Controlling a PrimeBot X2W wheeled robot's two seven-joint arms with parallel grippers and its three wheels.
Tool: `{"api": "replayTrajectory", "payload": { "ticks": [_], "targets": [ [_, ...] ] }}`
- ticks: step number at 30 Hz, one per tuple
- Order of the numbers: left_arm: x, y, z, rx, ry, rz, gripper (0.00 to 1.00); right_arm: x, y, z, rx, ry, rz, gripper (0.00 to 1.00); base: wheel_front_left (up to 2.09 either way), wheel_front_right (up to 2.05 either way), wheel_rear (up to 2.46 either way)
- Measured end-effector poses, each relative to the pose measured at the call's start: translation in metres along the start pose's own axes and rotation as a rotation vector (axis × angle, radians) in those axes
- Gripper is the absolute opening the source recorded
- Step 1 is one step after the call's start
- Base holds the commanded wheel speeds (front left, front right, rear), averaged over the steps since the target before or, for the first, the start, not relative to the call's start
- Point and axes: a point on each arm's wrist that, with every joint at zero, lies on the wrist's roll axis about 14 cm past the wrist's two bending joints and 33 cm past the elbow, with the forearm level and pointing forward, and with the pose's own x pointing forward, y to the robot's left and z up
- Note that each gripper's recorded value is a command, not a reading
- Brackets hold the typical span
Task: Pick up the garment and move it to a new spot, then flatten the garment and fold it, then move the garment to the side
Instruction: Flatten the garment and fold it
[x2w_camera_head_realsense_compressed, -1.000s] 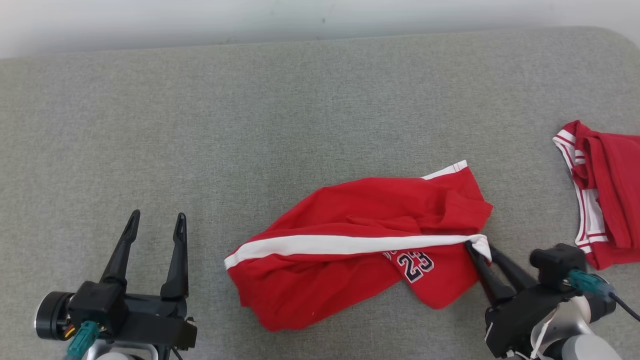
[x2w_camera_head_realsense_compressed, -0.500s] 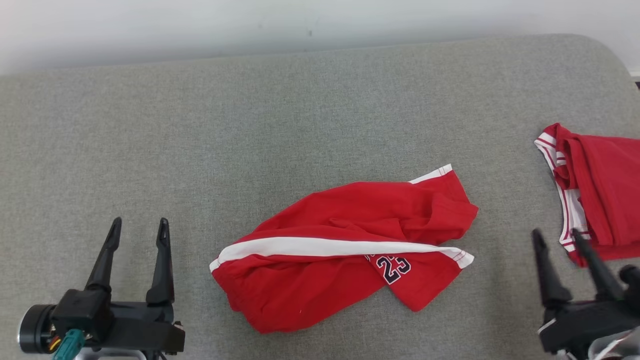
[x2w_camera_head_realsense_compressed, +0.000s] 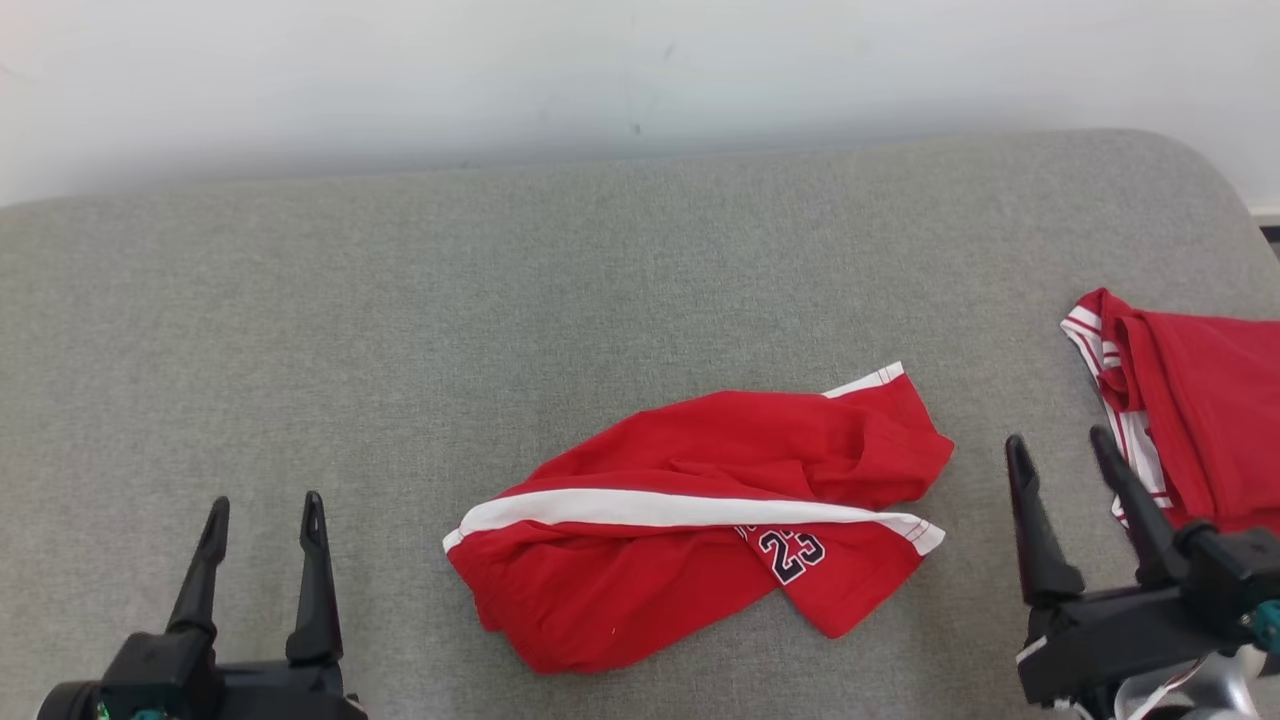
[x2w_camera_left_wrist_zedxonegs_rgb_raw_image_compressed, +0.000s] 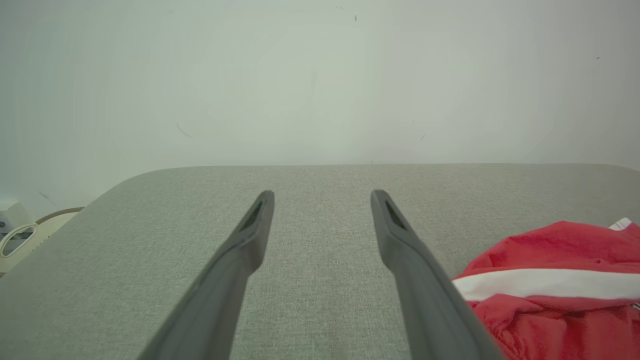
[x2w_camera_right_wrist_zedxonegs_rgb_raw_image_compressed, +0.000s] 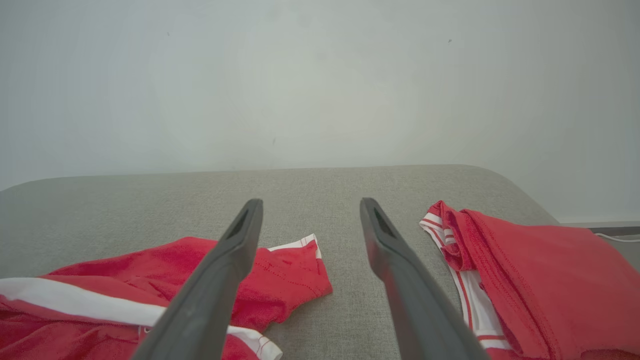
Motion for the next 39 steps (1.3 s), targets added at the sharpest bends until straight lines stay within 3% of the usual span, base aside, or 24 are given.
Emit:
{"api": "replayTrajectory", "payload": {
  "ticks": [17,30,39],
  "targets": [
    [-0.028,0.009,0.004,0.011,0.044,0.017,1.0,-0.025,0.023,-0.001,-0.002,0.032,0.041,1.0,0.0,0.0,0.0],
    [-0.029,0.008,0.0,0.008,0.063,0.011,1.0,-0.024,0.025,-0.001,0.0,0.038,0.051,1.0,0.0,0.0,0.0],
    [-0.028,-0.035,-0.018,-0.119,0.189,-0.124,1.0,-0.021,0.027,-0.006,0.01,0.055,0.06,1.0,0.0,0.0,0.0]
  ]
}}
